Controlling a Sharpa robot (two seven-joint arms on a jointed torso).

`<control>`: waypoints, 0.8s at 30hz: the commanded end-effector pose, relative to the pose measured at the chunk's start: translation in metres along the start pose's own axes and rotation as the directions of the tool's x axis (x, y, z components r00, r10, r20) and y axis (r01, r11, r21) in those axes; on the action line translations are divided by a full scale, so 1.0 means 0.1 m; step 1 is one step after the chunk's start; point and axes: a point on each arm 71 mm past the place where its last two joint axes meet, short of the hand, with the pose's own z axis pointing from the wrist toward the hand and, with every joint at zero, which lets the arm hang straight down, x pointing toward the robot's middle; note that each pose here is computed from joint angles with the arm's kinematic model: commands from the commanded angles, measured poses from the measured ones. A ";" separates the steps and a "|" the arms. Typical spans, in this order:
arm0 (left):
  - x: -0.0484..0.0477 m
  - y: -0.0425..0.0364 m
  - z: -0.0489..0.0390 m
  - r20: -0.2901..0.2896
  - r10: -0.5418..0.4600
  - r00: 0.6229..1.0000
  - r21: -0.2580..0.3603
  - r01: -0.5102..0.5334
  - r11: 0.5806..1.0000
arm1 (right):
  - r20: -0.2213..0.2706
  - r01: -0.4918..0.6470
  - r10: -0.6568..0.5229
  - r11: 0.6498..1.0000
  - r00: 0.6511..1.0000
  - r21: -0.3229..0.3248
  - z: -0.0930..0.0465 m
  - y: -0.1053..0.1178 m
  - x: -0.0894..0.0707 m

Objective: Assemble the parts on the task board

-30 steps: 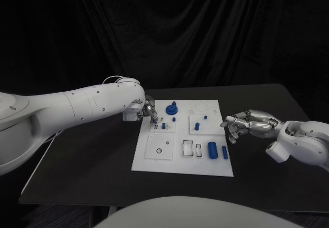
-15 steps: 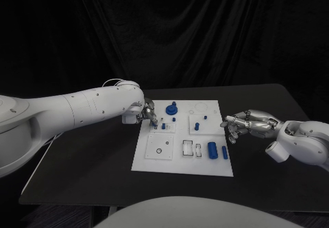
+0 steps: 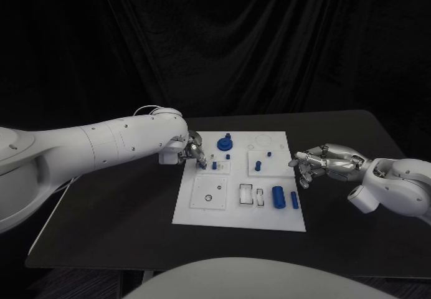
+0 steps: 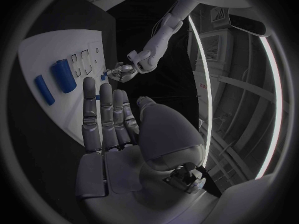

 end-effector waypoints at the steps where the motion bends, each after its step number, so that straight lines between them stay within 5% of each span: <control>1: 0.040 -0.017 0.006 -0.013 0.001 1.000 0.011 -0.001 1.000 | -0.011 -0.004 0.004 1.000 1.000 0.009 0.00 -0.01 0.01; 24: 0.087 -0.020 0.054 0.004 -0.016 1.000 0.029 0.016 0.999 | -0.011 -0.005 0.005 1.000 1.000 0.018 -0.01 -0.02 0.01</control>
